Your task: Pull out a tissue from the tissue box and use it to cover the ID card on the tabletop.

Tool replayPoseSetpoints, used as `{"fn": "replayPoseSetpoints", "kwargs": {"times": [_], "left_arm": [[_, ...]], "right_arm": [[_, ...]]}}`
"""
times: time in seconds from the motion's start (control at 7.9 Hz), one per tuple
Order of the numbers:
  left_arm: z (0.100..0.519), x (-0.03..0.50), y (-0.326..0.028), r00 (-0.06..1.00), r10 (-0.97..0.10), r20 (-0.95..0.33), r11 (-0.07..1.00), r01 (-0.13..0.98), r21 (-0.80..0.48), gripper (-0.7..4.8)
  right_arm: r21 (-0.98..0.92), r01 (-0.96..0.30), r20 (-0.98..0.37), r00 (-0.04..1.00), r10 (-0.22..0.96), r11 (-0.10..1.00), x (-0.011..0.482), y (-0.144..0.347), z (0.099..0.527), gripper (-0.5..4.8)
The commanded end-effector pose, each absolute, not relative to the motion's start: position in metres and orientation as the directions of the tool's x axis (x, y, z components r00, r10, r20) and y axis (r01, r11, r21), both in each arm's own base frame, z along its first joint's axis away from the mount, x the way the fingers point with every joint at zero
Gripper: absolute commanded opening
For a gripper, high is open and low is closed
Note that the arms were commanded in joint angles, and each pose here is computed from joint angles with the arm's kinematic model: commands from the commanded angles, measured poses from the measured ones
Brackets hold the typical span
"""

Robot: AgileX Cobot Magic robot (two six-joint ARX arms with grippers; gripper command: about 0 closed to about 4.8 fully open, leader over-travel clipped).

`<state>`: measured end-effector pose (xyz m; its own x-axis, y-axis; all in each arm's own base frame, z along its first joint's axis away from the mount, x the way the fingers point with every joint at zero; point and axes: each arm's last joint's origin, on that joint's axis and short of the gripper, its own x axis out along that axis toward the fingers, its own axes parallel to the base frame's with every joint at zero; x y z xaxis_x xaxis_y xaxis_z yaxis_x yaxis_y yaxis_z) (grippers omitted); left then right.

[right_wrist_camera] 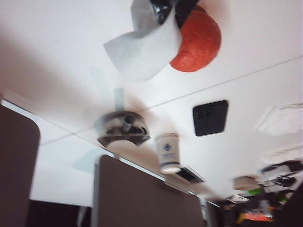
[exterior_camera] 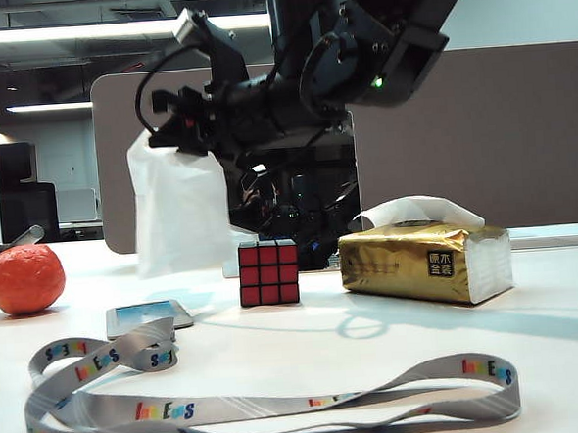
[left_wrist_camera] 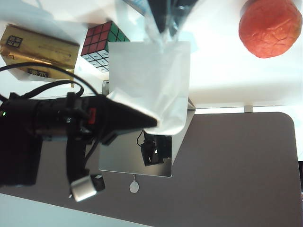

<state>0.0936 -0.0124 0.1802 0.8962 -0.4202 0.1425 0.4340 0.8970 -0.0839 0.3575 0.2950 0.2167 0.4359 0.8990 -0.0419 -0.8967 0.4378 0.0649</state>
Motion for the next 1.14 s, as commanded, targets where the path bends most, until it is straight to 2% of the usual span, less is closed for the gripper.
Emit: {"fn": "replayPoseSetpoints", "kwargs": {"times": [0.13,0.25,0.51,0.63,0.76,1.14], "left_arm": [[0.182,0.093,-0.013,0.894,-0.422,0.149,0.896,0.436,-0.080,-0.06],[0.182,0.093,-0.013,0.894,-0.422,0.149,0.896,0.436,-0.080,-0.06],[0.182,0.093,-0.013,0.895,-0.421,0.149,0.897,0.436,-0.080,-0.06],[0.182,0.093,-0.013,0.895,-0.421,0.149,0.897,0.435,-0.080,-0.06],[0.182,0.093,-0.013,0.895,-0.421,0.149,0.897,0.436,-0.080,-0.06],[0.182,0.093,-0.013,0.895,-0.421,0.149,0.897,0.435,-0.080,-0.06]], "right_arm": [[0.080,-0.883,-0.067,0.459,0.886,0.463,0.367,0.291,0.205,-0.01],[0.150,-0.897,-0.182,0.389,0.903,0.417,0.363,0.292,0.193,-0.01],[0.199,-0.900,-0.249,0.336,0.908,0.388,0.359,0.292,0.185,-0.01],[0.278,-0.950,-0.229,0.080,0.970,0.144,0.341,0.307,0.184,-0.01],[0.311,-0.948,-0.234,-0.006,0.972,0.069,0.331,0.314,0.182,-0.01],[0.352,-0.935,-0.278,-0.052,0.959,0.051,0.316,0.327,0.176,-0.01]]}}
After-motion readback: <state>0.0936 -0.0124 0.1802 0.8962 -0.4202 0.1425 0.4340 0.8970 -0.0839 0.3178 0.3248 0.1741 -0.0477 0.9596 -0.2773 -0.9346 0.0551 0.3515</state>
